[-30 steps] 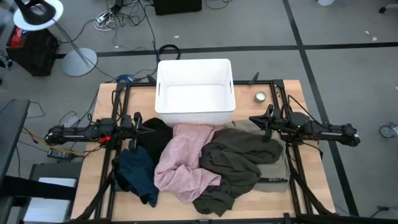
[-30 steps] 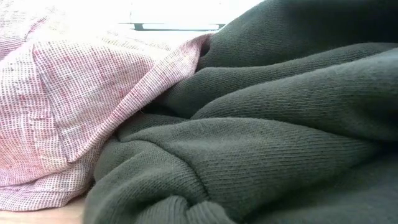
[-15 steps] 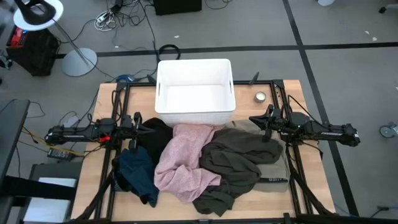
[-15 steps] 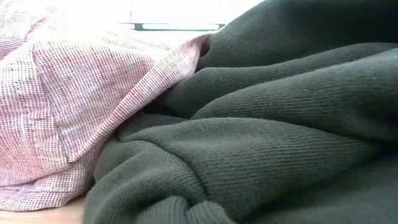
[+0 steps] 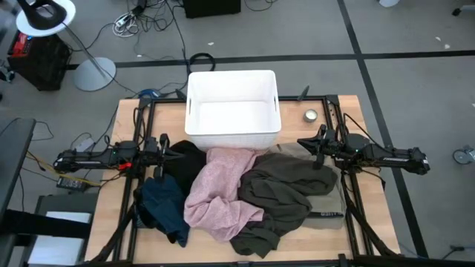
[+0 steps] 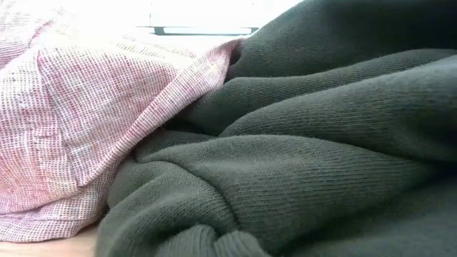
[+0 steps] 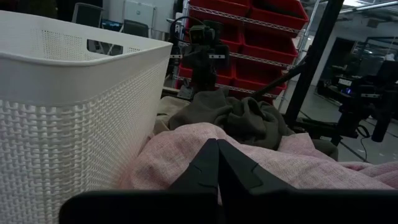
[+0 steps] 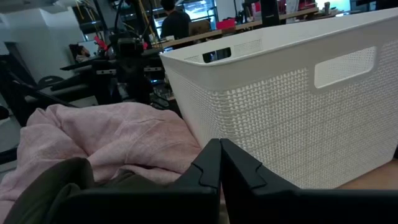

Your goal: Sort clothes

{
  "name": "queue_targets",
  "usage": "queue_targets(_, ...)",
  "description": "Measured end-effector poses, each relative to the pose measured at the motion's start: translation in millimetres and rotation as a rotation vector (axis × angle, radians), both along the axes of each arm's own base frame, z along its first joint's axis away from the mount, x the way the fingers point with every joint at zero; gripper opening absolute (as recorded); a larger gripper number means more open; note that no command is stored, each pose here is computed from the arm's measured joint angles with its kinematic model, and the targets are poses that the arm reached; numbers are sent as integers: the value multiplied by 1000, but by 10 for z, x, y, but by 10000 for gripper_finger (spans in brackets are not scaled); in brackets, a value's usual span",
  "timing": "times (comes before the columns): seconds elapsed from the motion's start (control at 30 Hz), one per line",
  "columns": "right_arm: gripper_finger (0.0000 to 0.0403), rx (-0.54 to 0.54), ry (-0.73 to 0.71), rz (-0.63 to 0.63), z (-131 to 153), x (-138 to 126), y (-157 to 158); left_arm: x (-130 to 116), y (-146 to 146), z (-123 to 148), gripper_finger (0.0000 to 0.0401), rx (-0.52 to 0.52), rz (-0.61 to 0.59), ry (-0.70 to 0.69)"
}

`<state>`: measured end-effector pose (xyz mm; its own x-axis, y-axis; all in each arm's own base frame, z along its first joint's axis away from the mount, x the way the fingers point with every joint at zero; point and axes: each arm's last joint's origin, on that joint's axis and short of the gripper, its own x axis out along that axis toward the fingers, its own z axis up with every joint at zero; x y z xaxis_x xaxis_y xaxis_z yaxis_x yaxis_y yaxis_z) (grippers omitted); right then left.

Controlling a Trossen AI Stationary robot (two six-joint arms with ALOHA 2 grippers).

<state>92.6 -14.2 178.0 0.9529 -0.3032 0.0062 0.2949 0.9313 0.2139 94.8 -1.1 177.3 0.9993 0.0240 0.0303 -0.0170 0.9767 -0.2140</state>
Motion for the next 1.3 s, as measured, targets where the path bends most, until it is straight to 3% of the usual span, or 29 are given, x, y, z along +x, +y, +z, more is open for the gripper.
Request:
queue_targets(0.8, 7, 0, 0, 0, 0, 0, 0, -1, 4, 25, 6, -3, 15, -25)
queue_targets(1.17, 7, 0, 0, 0, 0, 0, 0, -2, -2, 40, 6, -68, -9, -42)
queue_targets(1.3, 7, 0, 0, 0, 0, 0, 0, -3, 3, 46, 6, -214, 0, -53)
